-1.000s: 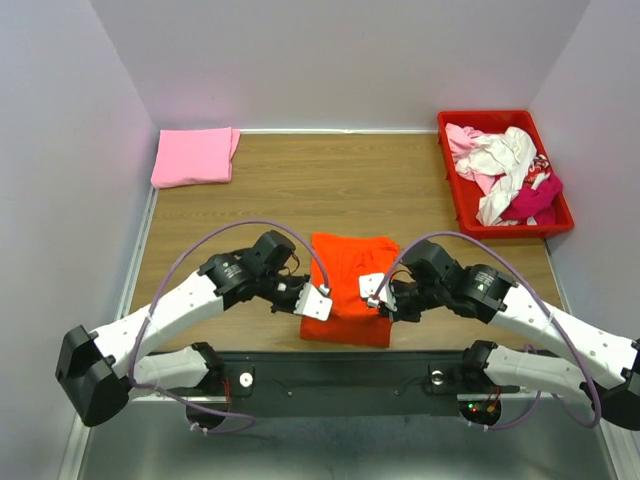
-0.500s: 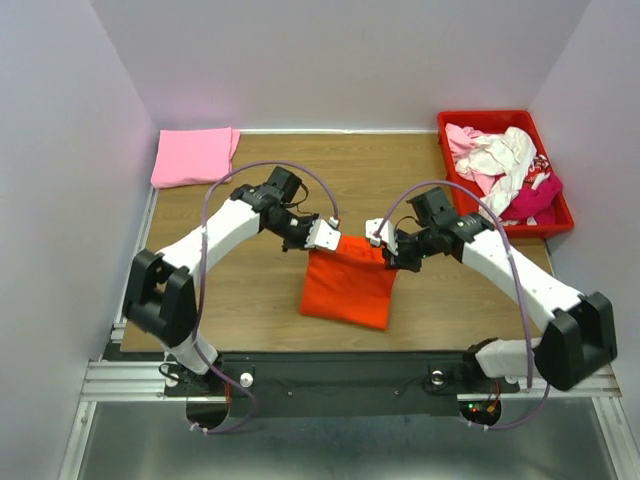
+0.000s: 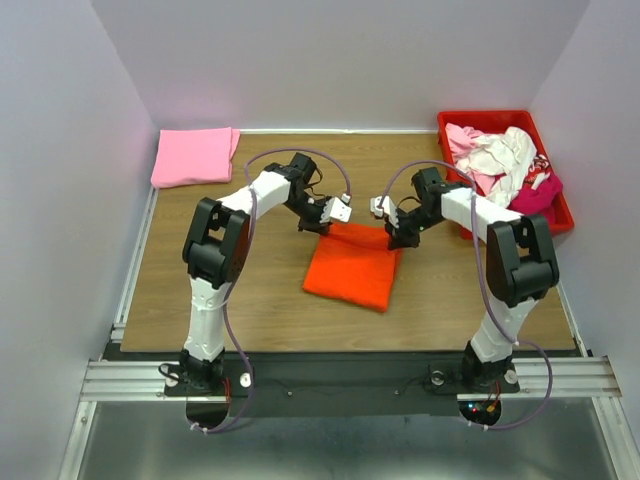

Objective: Fold and stack the t-shirts
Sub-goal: Fold the tshirt

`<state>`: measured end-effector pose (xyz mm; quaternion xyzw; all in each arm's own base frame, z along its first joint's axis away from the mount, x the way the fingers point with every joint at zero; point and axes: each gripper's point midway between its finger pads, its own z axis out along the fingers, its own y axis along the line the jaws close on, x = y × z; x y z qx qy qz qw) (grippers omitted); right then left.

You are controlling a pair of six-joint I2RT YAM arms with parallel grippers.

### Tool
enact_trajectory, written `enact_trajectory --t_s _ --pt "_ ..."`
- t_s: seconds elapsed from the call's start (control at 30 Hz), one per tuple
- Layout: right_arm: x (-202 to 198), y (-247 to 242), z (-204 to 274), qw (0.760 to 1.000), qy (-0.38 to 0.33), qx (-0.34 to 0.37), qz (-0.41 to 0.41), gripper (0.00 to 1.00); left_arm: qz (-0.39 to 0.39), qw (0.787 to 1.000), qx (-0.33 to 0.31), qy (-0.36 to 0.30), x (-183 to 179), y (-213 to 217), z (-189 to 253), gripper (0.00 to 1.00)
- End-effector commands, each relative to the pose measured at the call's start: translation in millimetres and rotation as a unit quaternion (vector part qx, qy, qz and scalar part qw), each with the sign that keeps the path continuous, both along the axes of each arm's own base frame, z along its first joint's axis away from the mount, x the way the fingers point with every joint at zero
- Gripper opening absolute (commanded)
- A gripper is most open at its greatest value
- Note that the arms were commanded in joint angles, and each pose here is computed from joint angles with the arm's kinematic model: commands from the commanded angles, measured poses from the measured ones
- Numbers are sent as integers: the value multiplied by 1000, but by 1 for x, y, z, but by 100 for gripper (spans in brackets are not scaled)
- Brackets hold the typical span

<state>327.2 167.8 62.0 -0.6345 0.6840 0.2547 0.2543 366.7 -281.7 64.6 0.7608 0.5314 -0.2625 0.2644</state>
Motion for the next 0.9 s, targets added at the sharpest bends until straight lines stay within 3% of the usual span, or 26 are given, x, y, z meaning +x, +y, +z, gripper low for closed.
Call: enact_trajectory --t_s 0.0,0.17,0.27,0.6,0.7,0.73,0.8,0.83,0.87 --pt "23 -2 -3 1000 -13 1 5 1 27 1000 9 -4 19 6 0 2" --pt "34 -1 -32 1000 17 -13 -12 4 37 999 21 21 12 8 -9 4" --pt "29 5 -29 1000 23 -11 -12 6 38 997 34 50 -15 20 -14 3" --pt "-84 46 -21 995 83 -7 51 9 57 989 25 137 -139 50 -13 4" --pt "-97 48 -9 994 103 4 28 13 78 990 14 119 -138 52 -4 11" --pt "-95 49 -6 994 105 6 18 15 83 990 15 110 -136 54 -4 18" --pt "-90 51 3 992 123 5 -19 38 88 992 5 95 -132 53 6 26" --pt "-80 56 15 991 127 15 -43 54 86 993 -2 87 -129 50 13 32" --pt "-75 58 22 990 131 24 -54 59 83 993 -10 78 -127 48 21 36"
